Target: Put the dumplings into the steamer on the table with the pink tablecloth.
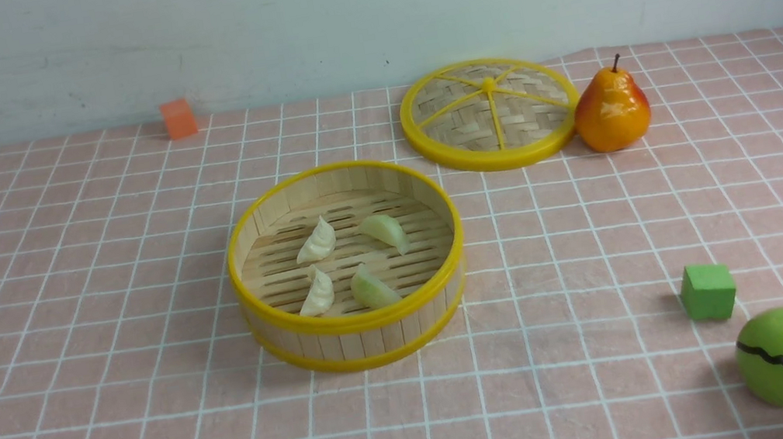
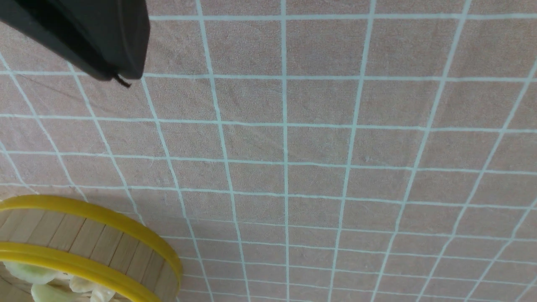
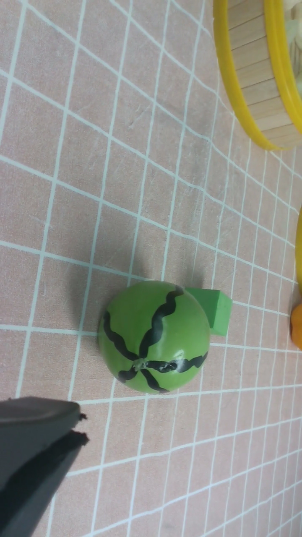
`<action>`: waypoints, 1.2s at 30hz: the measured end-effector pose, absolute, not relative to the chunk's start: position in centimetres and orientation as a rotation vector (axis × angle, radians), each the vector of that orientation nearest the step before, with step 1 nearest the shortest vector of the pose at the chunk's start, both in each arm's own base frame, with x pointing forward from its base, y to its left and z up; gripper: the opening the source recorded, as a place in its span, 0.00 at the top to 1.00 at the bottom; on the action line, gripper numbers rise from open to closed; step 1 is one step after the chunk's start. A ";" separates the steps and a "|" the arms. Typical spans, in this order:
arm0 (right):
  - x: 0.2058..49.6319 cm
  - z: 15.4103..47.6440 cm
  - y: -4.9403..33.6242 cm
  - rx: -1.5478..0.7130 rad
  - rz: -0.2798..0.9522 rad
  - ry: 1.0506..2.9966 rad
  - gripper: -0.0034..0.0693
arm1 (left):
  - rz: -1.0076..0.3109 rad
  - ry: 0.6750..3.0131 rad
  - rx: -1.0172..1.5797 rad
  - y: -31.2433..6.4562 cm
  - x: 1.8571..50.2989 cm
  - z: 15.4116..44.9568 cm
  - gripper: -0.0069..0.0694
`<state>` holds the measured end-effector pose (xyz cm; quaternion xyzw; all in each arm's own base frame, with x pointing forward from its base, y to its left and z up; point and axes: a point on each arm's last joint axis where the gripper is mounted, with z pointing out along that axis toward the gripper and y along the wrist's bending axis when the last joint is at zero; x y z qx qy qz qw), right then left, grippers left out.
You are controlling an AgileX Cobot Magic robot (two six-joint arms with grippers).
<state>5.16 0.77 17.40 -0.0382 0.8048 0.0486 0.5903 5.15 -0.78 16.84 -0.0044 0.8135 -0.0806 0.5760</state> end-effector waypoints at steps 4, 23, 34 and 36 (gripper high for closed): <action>5.2 17.4 0.8 -0.089 0.113 1.873 0.89 | -0.189 1.905 -0.010 -0.8 5.1 16.8 0.93; 5.2 17.4 0.8 -0.089 0.113 1.873 0.86 | -0.189 1.905 -0.010 -0.8 5.1 16.8 0.93; 5.2 17.4 0.8 -0.089 0.113 1.873 0.84 | -0.189 1.905 -0.010 -0.8 5.1 16.8 0.93; 5.2 17.4 0.8 -0.089 0.113 1.873 0.84 | -0.189 1.905 -0.010 -0.8 5.1 16.8 0.93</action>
